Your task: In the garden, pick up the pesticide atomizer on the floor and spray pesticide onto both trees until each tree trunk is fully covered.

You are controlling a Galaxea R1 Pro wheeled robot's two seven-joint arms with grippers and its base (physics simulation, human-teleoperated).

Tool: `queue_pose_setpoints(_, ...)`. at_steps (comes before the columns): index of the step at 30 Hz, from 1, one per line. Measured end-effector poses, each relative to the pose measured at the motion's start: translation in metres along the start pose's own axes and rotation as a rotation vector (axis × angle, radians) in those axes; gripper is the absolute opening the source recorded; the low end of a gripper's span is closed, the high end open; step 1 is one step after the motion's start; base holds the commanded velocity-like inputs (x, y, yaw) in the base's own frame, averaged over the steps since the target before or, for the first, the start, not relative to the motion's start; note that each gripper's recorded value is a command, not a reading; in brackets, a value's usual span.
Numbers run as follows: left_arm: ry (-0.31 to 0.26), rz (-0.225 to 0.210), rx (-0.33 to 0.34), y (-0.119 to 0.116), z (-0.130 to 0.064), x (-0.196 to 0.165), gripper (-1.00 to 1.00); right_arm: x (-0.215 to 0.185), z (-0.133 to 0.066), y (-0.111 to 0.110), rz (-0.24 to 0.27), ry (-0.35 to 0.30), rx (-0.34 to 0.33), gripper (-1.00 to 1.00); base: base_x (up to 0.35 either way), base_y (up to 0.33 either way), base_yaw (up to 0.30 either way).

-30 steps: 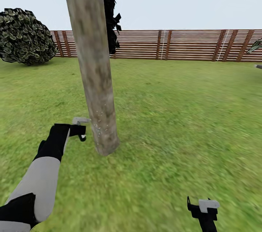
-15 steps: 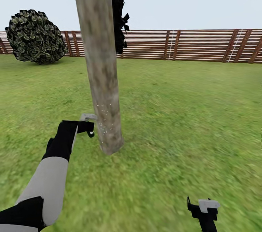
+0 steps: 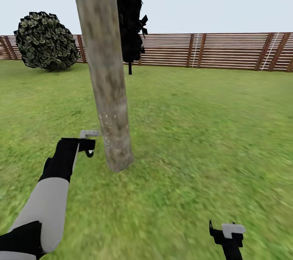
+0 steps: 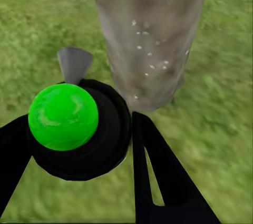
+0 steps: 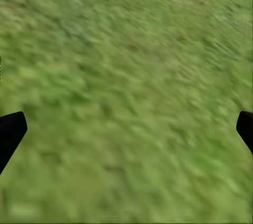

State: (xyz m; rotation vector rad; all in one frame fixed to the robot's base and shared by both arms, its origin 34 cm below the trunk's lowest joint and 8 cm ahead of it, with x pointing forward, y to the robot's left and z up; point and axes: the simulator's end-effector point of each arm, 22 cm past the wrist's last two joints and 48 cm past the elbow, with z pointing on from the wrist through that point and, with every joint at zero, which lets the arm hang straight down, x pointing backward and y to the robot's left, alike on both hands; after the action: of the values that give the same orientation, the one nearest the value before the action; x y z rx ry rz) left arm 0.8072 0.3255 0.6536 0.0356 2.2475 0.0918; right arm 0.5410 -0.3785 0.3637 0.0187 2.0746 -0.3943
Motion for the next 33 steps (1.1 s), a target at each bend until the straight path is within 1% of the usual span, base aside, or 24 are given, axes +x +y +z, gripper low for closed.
queue_pose_setpoints(5,0.000,-0.006,0.004,-0.0056,0.0008,0.0004,-1.00,0.0000,0.0000,0.0001,0.000,0.000,0.000,1.00,0.000,-0.275,0.275)
queue_pose_setpoints(11,0.000,-0.010,0.006,-0.0068,0.0008,0.0005,-1.00,-0.0001,-0.0001,0.0001,0.000,0.000,0.000,1.00,0.035,-0.275,0.254)
queue_pose_setpoints(22,0.000,-0.008,0.004,-0.0065,0.0008,0.0005,-1.00,-0.0001,0.0000,-0.0008,-0.001,0.000,0.000,1.00,0.130,-0.272,0.017)
queue_pose_setpoints(33,0.001,-0.008,-0.003,-0.0029,0.0009,0.0009,-1.00,0.0000,-0.0001,0.0002,0.000,0.000,-0.001,1.00,0.010,-0.273,0.000)
